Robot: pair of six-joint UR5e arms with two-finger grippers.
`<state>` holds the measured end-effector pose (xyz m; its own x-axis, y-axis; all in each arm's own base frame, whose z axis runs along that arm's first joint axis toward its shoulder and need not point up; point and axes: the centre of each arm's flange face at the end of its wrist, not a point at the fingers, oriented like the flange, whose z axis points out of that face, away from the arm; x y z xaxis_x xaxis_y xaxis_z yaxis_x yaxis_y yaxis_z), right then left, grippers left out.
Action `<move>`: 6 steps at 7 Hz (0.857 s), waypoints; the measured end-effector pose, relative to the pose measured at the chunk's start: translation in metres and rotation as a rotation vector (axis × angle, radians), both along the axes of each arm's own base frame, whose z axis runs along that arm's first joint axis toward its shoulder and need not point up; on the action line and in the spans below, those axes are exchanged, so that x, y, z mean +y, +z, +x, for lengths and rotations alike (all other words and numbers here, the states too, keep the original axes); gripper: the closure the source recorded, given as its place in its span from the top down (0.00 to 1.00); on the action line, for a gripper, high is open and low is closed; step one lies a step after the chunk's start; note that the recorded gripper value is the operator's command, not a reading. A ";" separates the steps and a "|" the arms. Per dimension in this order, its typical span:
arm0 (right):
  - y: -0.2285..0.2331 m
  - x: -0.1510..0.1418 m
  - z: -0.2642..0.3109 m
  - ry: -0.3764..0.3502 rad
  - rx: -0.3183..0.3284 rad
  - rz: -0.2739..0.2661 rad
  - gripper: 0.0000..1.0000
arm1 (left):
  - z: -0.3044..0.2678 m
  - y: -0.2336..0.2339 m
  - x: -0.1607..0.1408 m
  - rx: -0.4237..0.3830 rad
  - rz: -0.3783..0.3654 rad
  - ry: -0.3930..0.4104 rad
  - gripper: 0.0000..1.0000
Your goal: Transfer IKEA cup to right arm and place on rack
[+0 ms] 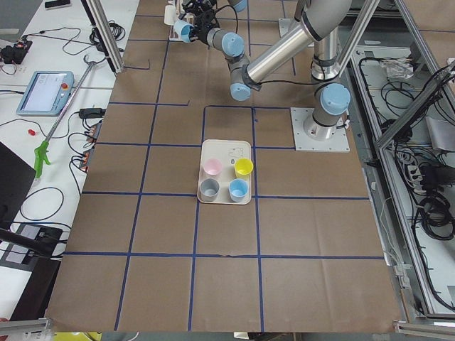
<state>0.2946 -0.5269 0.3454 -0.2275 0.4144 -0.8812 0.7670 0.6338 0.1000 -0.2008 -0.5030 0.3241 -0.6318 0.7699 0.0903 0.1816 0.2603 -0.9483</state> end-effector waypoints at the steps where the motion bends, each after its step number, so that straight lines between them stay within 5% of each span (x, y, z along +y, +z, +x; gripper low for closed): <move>1: 0.000 -0.001 0.002 0.001 -0.003 0.002 0.98 | 0.000 0.000 0.000 0.000 0.000 0.000 0.01; 6: -0.005 -0.003 0.022 0.014 -0.026 0.023 0.98 | 0.000 0.000 0.000 0.000 0.000 0.000 0.02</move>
<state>0.3170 -0.5295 0.3404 -0.2107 0.4314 -0.8772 0.7548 0.6421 0.1345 -0.2008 -0.5030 0.3241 -0.6316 0.7699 0.0906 0.1815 0.2605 -0.9482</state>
